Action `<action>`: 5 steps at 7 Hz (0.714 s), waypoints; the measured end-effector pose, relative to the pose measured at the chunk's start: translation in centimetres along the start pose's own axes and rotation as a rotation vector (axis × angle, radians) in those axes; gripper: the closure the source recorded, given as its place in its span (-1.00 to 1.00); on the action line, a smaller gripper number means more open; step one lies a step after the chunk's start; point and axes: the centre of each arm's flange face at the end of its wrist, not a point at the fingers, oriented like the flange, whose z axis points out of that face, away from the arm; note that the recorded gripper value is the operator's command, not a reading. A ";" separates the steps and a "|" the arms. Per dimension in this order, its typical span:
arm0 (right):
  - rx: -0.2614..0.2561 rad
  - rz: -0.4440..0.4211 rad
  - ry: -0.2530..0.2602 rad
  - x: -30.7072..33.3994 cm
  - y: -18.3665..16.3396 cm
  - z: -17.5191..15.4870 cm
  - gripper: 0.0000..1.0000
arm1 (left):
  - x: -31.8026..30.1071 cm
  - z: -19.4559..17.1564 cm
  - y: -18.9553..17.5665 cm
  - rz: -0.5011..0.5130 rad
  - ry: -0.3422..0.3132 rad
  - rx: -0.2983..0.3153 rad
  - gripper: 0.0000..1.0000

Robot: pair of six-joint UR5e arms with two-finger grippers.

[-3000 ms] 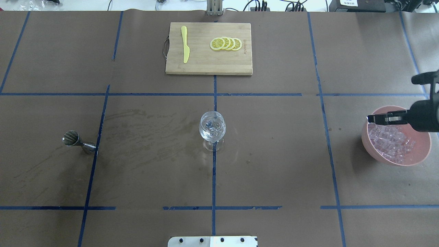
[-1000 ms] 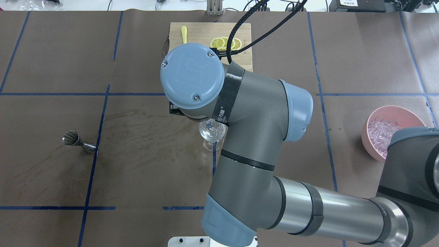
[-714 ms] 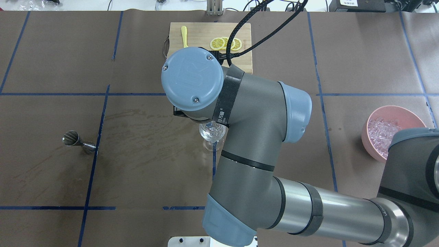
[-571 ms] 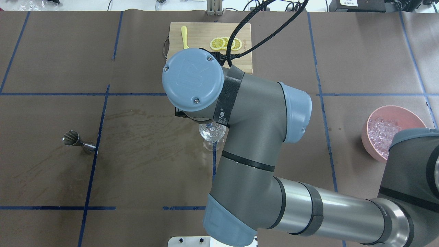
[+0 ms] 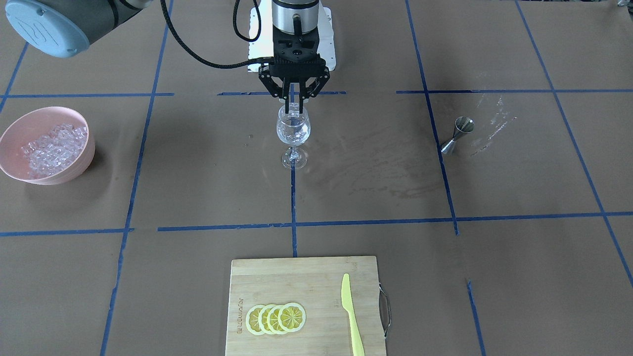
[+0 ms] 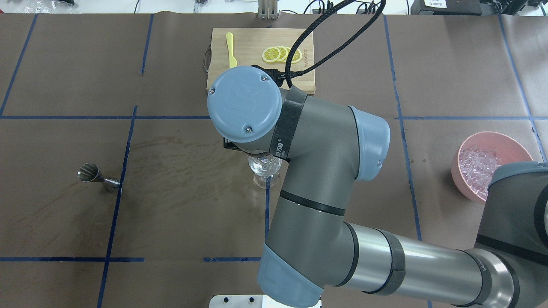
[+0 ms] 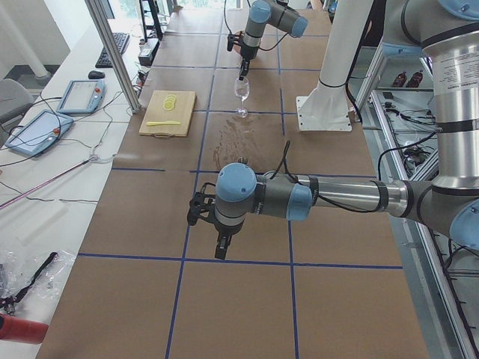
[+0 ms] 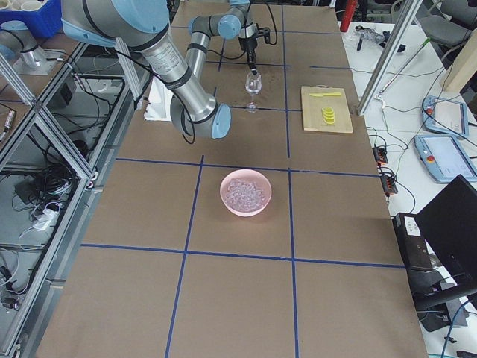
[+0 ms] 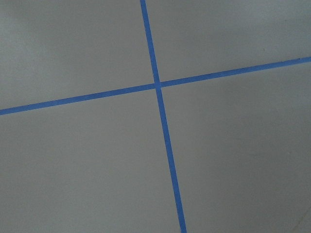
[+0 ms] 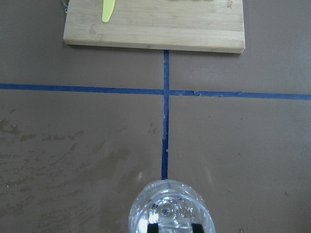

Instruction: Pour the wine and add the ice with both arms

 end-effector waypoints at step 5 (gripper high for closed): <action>0.002 -0.035 -0.014 2.4 -2.0 -0.8 -1.00 | 0.0 0.0 0.0 0.000 0.001 0.000 -1.00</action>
